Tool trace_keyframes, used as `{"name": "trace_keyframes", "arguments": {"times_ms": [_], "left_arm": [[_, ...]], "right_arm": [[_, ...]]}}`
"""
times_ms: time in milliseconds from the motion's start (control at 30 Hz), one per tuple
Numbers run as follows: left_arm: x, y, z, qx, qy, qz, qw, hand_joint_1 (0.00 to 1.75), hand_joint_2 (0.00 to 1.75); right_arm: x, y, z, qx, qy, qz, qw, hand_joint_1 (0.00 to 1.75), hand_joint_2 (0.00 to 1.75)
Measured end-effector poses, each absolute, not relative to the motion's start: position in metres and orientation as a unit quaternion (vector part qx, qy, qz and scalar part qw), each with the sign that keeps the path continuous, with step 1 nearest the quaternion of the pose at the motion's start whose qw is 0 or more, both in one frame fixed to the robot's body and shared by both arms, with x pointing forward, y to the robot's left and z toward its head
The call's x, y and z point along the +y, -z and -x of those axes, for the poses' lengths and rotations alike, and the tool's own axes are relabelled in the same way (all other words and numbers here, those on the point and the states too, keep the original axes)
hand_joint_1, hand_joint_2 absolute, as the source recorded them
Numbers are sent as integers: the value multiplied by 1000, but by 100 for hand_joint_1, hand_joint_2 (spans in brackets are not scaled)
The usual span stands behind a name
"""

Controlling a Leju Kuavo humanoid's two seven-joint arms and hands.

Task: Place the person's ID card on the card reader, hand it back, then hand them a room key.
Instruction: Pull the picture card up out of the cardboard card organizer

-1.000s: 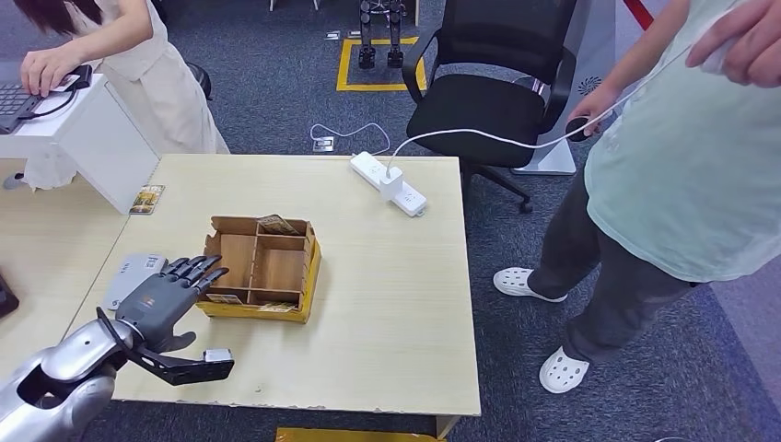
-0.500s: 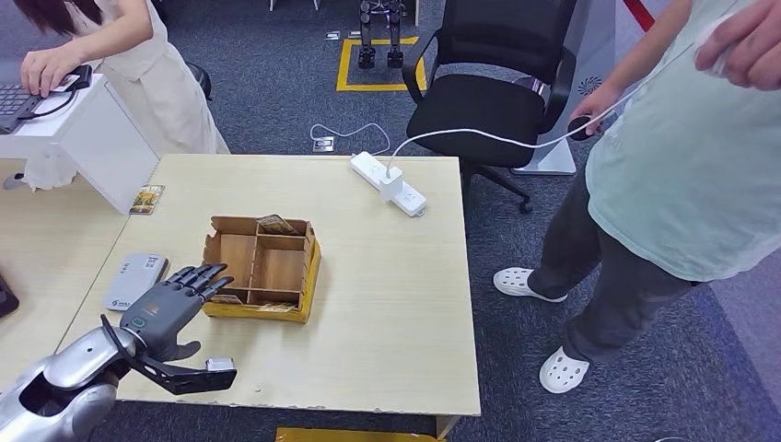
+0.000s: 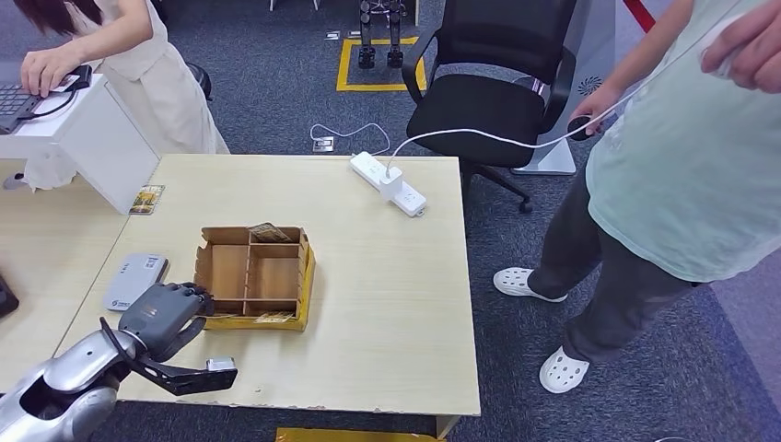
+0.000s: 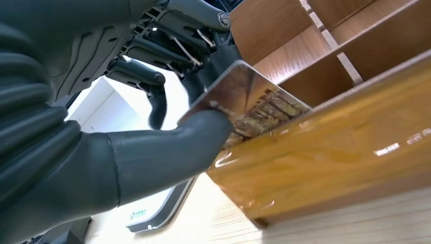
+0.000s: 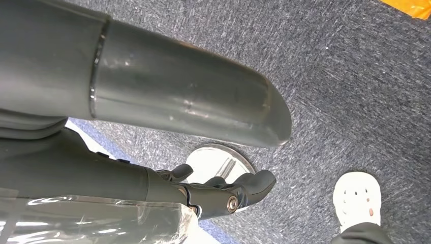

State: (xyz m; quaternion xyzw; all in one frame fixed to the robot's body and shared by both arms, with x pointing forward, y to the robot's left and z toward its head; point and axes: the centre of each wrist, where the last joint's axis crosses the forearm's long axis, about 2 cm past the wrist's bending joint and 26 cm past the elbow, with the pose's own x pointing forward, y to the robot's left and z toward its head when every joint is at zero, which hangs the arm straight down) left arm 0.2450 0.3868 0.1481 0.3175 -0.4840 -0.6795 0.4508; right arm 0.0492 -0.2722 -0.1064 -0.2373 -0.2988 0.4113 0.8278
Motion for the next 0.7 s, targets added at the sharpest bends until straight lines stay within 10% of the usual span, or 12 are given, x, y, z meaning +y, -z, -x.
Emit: {"name": "trace_keyframes", "arguments": {"times_ms": [267,700], "left_arm": [[387,-146,-242,-483,680,-314,453,107,175],[397,-170,-248,-520,644,-332,453,175,175]], "right_arm": [[-273,106,-51,-299,-407,239,829,0,0],[-273,106,-50,-304,-408,238,828,0,0]]}}
